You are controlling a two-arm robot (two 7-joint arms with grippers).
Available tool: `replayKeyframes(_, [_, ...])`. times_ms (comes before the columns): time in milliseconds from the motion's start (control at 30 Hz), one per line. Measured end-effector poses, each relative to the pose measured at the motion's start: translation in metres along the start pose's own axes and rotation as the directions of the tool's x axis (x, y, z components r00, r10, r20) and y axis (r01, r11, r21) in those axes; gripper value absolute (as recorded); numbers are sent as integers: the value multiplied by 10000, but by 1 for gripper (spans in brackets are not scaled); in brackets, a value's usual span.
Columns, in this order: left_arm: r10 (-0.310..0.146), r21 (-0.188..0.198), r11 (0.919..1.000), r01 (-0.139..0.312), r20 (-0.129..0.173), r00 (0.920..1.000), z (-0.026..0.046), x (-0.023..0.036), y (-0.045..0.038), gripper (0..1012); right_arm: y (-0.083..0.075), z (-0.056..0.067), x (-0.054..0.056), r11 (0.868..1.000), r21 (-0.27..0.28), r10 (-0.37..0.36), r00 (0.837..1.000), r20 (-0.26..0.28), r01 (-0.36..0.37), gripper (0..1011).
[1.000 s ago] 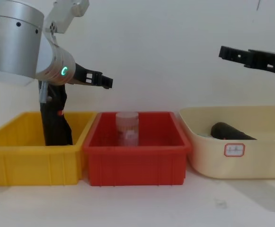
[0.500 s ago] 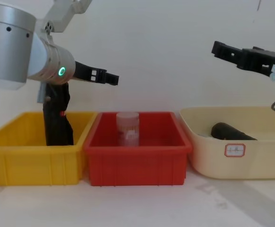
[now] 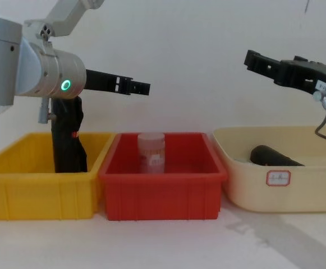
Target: Pick up the garbage bag with the one hand and transfer it to the other hand.
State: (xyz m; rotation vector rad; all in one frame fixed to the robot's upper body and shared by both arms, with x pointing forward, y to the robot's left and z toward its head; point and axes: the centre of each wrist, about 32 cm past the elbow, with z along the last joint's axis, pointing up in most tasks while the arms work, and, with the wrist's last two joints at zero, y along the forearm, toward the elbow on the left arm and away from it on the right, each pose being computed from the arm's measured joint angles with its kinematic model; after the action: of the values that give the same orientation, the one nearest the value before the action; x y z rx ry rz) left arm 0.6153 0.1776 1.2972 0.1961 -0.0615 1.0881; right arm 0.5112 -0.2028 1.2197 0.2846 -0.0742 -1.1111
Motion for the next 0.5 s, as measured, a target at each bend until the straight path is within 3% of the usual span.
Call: replayKeyframes(500, [-446,-299,9985,451,175,9989,-28,23,57,1002,-15,-20,-37,10000,46,33,10000,15,-33,1000])
